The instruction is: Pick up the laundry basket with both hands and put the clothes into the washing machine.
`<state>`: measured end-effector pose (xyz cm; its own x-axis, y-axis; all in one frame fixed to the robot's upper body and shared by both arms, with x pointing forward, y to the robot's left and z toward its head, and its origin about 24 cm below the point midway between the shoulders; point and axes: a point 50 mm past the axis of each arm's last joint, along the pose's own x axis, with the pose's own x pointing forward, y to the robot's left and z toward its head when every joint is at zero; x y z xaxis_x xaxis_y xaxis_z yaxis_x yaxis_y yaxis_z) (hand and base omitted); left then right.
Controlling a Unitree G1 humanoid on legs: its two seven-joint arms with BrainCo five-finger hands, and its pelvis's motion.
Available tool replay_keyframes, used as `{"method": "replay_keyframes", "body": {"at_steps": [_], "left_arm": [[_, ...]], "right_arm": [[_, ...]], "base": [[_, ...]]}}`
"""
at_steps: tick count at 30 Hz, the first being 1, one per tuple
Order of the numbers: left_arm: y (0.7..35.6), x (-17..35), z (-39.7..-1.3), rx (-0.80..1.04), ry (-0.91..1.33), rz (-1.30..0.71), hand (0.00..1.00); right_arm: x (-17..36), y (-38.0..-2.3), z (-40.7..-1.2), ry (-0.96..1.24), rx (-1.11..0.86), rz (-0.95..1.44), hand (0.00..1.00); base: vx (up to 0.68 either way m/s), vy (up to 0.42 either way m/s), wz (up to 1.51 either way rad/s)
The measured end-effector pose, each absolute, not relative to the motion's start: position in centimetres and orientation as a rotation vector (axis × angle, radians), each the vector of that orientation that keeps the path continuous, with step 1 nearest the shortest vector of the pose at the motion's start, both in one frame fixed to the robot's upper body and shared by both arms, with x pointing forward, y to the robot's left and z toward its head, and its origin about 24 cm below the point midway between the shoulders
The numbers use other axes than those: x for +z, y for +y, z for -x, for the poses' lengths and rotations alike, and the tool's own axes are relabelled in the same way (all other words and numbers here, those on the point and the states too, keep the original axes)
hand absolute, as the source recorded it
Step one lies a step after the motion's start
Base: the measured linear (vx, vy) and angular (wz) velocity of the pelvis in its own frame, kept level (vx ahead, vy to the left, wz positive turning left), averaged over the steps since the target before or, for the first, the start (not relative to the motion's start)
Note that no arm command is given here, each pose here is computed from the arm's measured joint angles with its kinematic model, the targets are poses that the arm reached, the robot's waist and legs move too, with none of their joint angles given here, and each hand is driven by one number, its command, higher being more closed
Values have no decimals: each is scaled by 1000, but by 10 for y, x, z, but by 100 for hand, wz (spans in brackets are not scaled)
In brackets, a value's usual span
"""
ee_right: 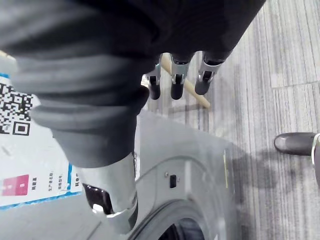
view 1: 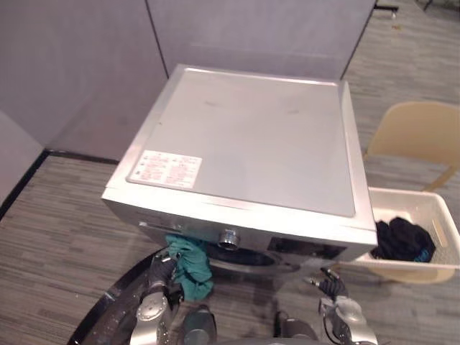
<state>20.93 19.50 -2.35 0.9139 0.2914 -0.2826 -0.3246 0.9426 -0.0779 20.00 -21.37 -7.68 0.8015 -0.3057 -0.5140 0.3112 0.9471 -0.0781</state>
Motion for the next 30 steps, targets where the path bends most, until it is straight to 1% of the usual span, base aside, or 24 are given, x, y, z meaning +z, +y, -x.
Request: {"method": "replay_keyframes", "body": {"at_steps": [1,4,8,12,17,21,23,24,26,30], "left_arm": [[194,-13,-219,321,217,125,100],[192,-1,-231,331,161,133,100],[177,23,-250,317,56,197,100],[157,53,-276,260,-46,254,100],[131,83,-295,169,-136,273,100],[110,120,-311,88,-249,255,100],[100,152,-322,54,-355,203,100],[99,160,-324,53,-383,185,100],[95,193,-328,55,-500,141,100],[87,233,-325,73,-653,108,100]], "right_arm": [[-67,-206,-211,498,-329,-40,0],[-56,-200,-221,440,-331,-65,0],[-30,-196,-239,316,-355,-99,0],[-7,-194,-252,206,-394,-137,0],[18,-201,-260,79,-426,-165,0],[23,-215,-259,47,-465,-143,0],[21,-221,-258,54,-477,-130,0],[21,-221,-258,51,-478,-136,0],[22,-219,-259,39,-471,-141,0],[22,-219,-259,31,-468,-138,0]], "base": [[-234,-31,-12],[-227,-27,-10],[-219,-5,-13],[-151,-44,-1],[-57,-67,6],[-24,-65,17],[-16,-61,12],[-6,-42,6],[3,-53,0],[11,-48,-1]]}}
